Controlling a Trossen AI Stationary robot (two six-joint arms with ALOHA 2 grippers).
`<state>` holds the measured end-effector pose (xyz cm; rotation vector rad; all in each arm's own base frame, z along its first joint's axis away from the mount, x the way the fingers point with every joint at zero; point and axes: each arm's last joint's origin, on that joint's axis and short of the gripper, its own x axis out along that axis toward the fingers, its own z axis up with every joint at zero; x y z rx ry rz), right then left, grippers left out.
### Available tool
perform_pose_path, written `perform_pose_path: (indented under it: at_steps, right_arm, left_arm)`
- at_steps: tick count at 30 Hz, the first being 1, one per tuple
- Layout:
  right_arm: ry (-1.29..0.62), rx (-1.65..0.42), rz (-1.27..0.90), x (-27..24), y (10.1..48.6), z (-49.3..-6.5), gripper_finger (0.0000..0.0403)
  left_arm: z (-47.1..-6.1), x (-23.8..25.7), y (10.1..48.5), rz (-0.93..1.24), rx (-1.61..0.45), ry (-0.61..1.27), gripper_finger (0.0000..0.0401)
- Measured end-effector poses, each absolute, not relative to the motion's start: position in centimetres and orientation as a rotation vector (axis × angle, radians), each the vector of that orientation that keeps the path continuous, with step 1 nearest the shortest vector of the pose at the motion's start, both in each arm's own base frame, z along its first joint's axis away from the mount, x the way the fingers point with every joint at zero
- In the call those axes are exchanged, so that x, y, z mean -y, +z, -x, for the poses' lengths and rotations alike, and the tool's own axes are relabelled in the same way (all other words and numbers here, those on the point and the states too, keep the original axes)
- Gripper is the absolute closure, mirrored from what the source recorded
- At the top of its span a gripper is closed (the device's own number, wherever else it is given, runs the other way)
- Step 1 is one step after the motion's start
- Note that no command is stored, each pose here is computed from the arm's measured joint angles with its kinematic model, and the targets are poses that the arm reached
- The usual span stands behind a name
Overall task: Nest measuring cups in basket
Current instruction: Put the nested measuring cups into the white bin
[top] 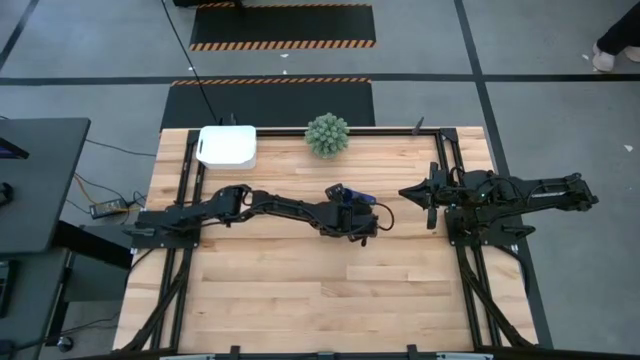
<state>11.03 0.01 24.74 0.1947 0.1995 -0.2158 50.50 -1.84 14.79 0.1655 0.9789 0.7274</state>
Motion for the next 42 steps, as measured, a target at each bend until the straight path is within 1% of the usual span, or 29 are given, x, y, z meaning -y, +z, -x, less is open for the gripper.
perform_pose_path:
  at_steps: [10, 19, 26, 42]
  right_arm:
    - [-0.216, -0.199, -0.194, -0.01, 24.74, -11.03, 0.0389]
    - [-0.216, -0.199, -0.194, -0.01, 24.74, -11.03, 0.0389]
    - [-0.216, -0.199, -0.194, -0.01, 24.74, -11.03, 0.0389]
    - [-0.216, -0.199, -0.194, -0.01, 24.74, -11.03, 0.0389]
  left_arm:
    - [-50.51, 1.26, 14.79, -0.159, -0.981, 0.737, 0.0088]
    - [-50.52, 1.24, 14.81, -0.126, -0.97, 0.746, 0.0121]
    - [-50.52, 1.25, 14.8, -0.134, -0.976, 0.739, 0.0137]
    - [-50.79, 1.42, 14.92, -0.133, -0.959, 0.712, 0.0138]
